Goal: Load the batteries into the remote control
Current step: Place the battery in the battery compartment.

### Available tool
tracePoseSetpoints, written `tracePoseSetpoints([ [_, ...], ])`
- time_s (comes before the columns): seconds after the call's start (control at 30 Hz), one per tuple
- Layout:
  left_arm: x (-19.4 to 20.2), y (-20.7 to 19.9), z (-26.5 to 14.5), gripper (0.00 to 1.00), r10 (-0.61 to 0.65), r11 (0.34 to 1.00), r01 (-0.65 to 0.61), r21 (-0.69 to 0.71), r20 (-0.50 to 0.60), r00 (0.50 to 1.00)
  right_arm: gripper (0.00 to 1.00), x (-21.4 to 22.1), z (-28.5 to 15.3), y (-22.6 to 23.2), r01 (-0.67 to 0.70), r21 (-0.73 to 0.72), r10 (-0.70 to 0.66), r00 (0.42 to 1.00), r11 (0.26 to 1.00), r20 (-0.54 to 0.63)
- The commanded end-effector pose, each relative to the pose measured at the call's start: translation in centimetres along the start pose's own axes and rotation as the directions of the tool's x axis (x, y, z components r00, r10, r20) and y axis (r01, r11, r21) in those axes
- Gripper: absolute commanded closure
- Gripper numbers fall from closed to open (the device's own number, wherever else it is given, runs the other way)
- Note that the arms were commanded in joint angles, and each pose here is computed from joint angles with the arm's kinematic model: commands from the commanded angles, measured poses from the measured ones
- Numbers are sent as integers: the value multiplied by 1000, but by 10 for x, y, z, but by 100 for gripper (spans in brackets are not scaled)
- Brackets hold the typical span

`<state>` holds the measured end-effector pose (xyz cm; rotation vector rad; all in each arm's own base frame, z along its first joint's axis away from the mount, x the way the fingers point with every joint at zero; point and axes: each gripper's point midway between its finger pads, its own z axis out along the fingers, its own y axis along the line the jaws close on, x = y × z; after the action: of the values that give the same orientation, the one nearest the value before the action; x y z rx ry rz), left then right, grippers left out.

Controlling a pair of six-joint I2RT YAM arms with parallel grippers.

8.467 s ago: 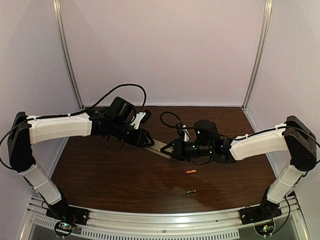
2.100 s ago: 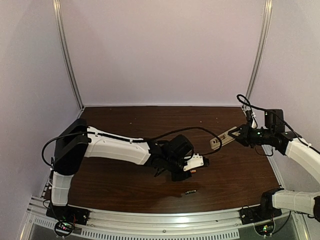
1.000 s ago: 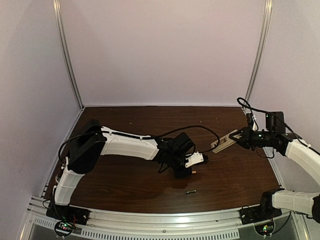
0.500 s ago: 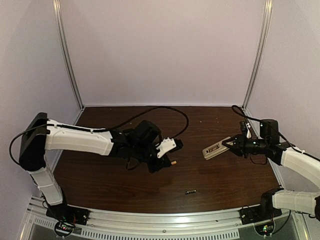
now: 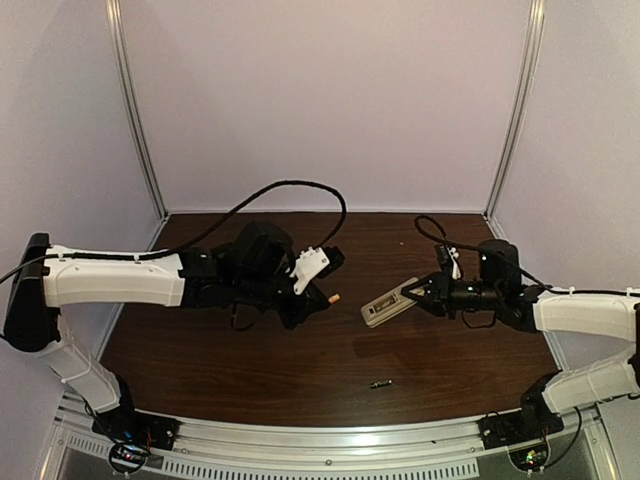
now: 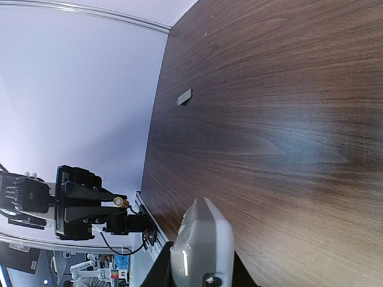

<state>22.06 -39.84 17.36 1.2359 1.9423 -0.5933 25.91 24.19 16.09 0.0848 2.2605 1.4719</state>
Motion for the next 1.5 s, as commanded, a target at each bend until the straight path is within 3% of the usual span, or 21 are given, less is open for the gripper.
tracePoseSetpoints([
  [0.0,2,-7,11,100,6,1000,-6,-11,-40,999,100,-3,15,12,-22,-53,24,999,998,40],
  [0.6,20,-22,33,100,45,998,-40,39,-128,991,100,35,59,27,-135,-155,124,989,979,-82],
  [1.4,36,-17,54,100,62,998,-59,18,-233,970,100,46,68,33,-201,-203,178,976,958,-124],
  [1.47,34,-17,54,96,62,998,-60,18,-233,971,100,45,68,33,-205,-208,181,975,956,-126],
])
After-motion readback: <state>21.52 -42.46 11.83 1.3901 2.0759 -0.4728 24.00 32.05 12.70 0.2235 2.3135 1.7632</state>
